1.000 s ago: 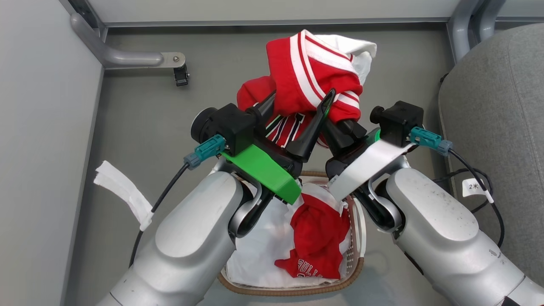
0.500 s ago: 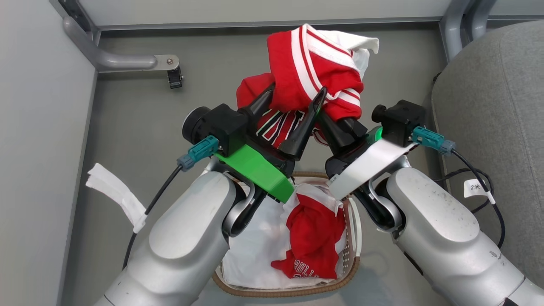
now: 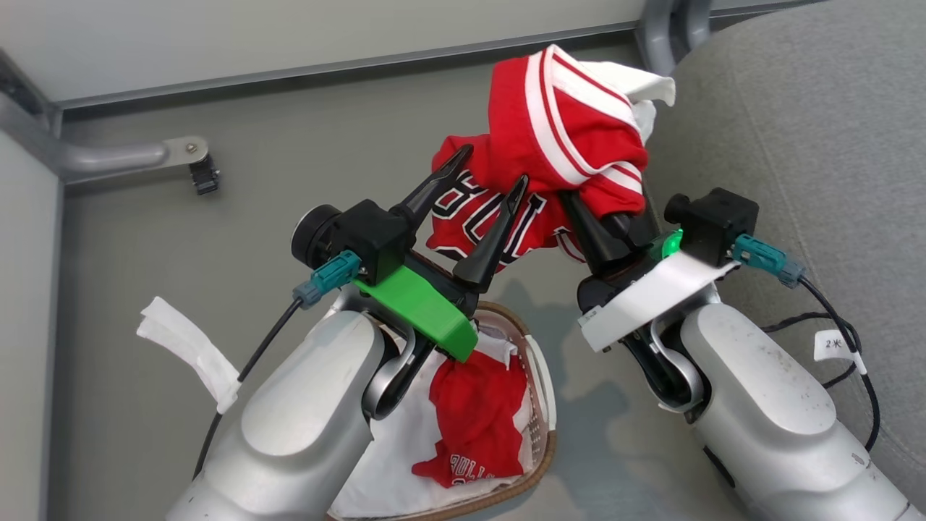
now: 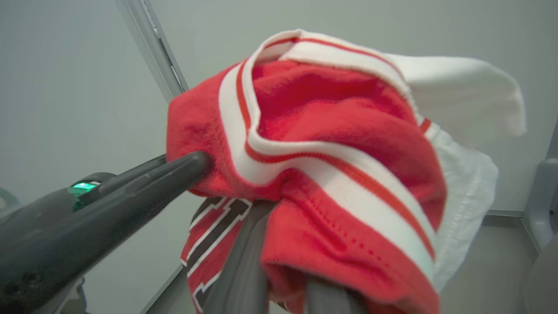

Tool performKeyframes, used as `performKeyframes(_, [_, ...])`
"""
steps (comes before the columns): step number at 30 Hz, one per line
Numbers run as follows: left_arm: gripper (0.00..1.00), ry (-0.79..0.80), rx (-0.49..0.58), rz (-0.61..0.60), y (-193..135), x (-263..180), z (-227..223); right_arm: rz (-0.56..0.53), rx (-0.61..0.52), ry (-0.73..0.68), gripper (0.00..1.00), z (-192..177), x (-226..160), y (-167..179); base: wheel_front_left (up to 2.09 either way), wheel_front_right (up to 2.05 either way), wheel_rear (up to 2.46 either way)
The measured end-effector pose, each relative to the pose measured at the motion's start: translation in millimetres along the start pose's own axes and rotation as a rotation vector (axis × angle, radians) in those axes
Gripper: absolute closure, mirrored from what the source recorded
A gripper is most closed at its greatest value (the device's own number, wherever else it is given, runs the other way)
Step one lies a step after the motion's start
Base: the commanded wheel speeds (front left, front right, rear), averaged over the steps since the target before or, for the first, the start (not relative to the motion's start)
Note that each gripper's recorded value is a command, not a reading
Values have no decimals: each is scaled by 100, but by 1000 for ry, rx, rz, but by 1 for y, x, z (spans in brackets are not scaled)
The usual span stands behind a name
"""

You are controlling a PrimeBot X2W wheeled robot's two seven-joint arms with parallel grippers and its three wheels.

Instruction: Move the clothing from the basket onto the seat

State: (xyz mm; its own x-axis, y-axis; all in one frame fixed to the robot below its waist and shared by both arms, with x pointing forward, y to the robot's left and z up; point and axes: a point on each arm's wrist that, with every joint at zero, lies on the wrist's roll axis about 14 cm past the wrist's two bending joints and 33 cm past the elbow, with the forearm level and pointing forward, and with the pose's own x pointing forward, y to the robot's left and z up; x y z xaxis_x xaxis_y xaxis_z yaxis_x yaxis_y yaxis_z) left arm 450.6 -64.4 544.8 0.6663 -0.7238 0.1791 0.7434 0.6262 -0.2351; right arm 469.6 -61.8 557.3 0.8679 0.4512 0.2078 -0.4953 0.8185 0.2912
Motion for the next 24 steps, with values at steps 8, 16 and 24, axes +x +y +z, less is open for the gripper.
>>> performKeyframes(8, [0,43,-29,-118,-40,12,-22,-159,-49,-41,100,25,-46,-42,0,0,0])
performKeyframes(16, [0,80,-67,-224,-78,19,-41,-277,-80,-68,100,42,-89,-63,0,0,0])
performKeyframes(24, [0,109,-115,-348,-125,27,-56,-415,-116,-113,100,65,-136,-85,0,0,0])
